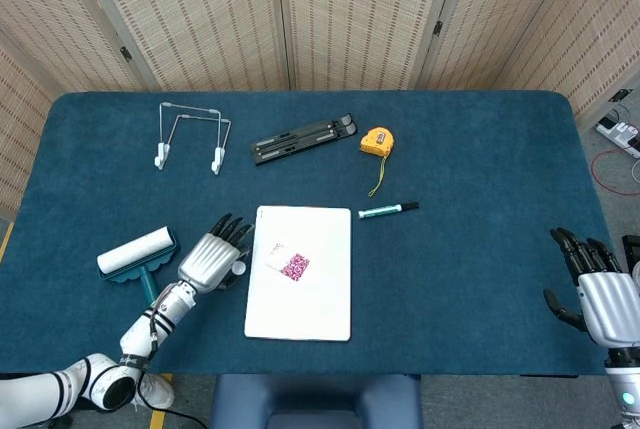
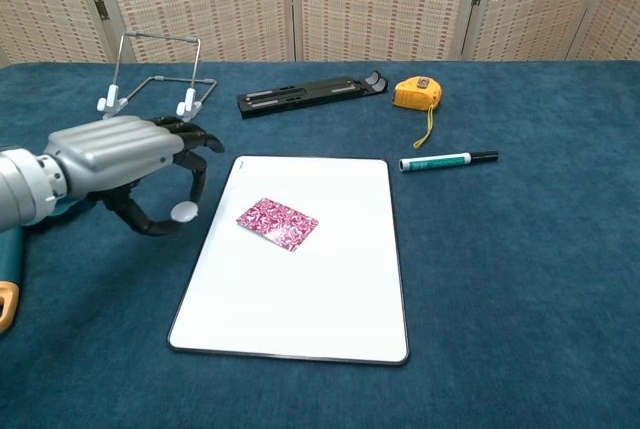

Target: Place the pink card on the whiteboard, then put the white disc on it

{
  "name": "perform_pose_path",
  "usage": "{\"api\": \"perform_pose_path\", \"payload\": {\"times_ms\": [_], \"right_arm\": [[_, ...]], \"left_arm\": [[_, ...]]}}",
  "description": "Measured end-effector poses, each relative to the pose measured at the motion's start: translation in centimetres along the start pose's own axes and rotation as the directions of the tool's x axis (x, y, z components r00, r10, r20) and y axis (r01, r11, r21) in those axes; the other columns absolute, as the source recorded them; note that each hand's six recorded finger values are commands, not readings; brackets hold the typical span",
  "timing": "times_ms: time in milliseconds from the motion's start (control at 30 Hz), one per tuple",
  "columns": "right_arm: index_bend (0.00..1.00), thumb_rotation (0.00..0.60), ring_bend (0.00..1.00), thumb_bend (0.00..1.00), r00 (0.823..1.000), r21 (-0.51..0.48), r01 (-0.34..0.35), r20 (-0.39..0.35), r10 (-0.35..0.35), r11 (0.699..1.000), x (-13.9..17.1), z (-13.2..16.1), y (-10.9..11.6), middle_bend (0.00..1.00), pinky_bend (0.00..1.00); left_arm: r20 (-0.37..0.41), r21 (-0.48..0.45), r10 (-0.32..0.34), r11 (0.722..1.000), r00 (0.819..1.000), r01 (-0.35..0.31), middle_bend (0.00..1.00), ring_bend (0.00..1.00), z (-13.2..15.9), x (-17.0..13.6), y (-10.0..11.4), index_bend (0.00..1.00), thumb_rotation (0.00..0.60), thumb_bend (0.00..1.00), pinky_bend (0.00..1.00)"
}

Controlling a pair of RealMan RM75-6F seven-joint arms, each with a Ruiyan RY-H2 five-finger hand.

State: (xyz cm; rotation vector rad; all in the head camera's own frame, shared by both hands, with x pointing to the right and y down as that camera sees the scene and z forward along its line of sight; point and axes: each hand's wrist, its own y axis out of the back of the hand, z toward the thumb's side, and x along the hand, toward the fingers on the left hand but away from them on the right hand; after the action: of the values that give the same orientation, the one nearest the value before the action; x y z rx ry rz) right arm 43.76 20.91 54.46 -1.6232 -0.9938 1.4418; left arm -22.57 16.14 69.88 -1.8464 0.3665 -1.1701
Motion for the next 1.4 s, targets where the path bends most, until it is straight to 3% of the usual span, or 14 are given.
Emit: {"api": "perform_pose_path", "payload": {"times_ms": [167,467,1000,1067,1300,1400], "right_arm": [[0.03,0.6,0.18,0.37,1.0,0.001,0.004,0.007,-0.004,1.0,0.1,-0.2,0.1,0.13,0.12],[0.03,0.6,0.18,0.37,1.0,0.001,0.011,0.028,-0.011,1.0,0.4,-1.0,0.4,0.13,0.12],[0.03,0.6,0.18,0.37,0.999,-0.006,0.008,0.041,-0.008,1.0,0.3,-1.7,0.3,0.13,0.12],[0.03,0.6,0.18,0.37,0.999,-0.007,0.009,0.042,-0.009,1.0,0.3,-1.8,0.3,0.13,0.12],[0.03,0.6,0.18,0.37,0.999,-0.009,0.01,0.048,-0.009,1.0,0.4,-2.0,0.3,0.13,0.12],[0.03,0.6,0.18,0.37,0.999,-0.01,0.012,0.043,-0.012,1.0,0.3,-1.9,0.4,0.13,0.12]], "left_arm": [[0.039,-0.016,0.019,1.0,0.999,-0.019,0.14,0.07,2.2,2.0,1.4,0.53,0.6,0.38,0.0],[0.074,-0.003,0.007,1.0,0.997,-0.006,0.14,0.07,5.4,4.8,1.9,0.53,0.6,0.38,0.0],[0.066,0.044,-0.035,0.999,0.997,0.032,0.14,0.07,7.4,7.1,1.3,0.51,0.6,0.38,0.0],[0.062,0.044,-0.04,0.998,0.997,0.037,0.14,0.07,7.5,7.3,1.3,0.47,0.6,0.38,0.0],[0.05,0.052,-0.053,0.997,0.997,0.05,0.13,0.06,7.5,7.3,1.1,0.13,0.6,0.38,0.0],[0.039,0.033,-0.055,0.998,0.998,0.053,0.11,0.04,7.2,7.1,1.3,0.08,0.6,0.38,0.0]]}}
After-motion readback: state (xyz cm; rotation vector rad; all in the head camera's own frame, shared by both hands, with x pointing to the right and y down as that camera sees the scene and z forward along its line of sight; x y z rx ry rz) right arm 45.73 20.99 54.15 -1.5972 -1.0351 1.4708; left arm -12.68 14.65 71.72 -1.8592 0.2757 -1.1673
